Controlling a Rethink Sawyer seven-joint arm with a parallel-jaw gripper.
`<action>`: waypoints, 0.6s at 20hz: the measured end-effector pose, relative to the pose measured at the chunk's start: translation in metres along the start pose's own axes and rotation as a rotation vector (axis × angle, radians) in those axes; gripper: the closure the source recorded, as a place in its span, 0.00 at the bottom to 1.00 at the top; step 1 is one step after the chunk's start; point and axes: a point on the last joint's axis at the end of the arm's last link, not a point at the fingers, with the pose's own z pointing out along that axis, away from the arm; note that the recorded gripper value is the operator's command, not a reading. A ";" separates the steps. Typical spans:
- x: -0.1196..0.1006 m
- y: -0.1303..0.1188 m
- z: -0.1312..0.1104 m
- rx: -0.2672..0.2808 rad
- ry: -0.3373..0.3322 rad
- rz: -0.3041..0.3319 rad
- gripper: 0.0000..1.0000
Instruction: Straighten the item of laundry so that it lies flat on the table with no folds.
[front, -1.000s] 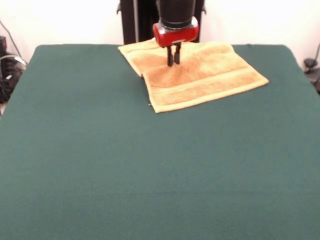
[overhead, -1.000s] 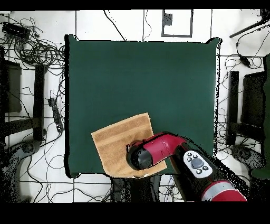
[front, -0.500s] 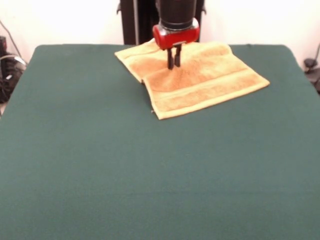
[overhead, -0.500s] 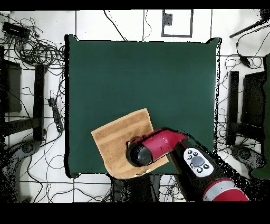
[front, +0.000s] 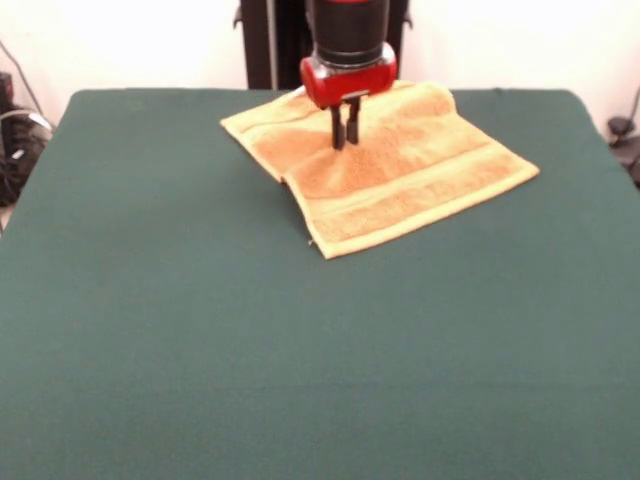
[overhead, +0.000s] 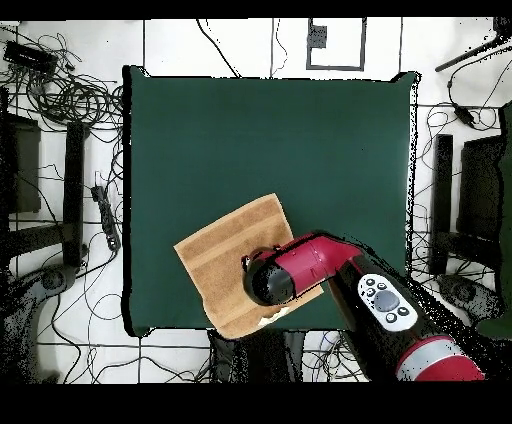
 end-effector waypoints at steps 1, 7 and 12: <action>-0.002 -0.003 0.000 0.003 -0.005 -0.006 1.00; -0.011 -0.011 0.000 0.018 -0.038 -0.059 1.00; -0.010 -0.024 0.006 0.032 -0.065 -0.101 1.00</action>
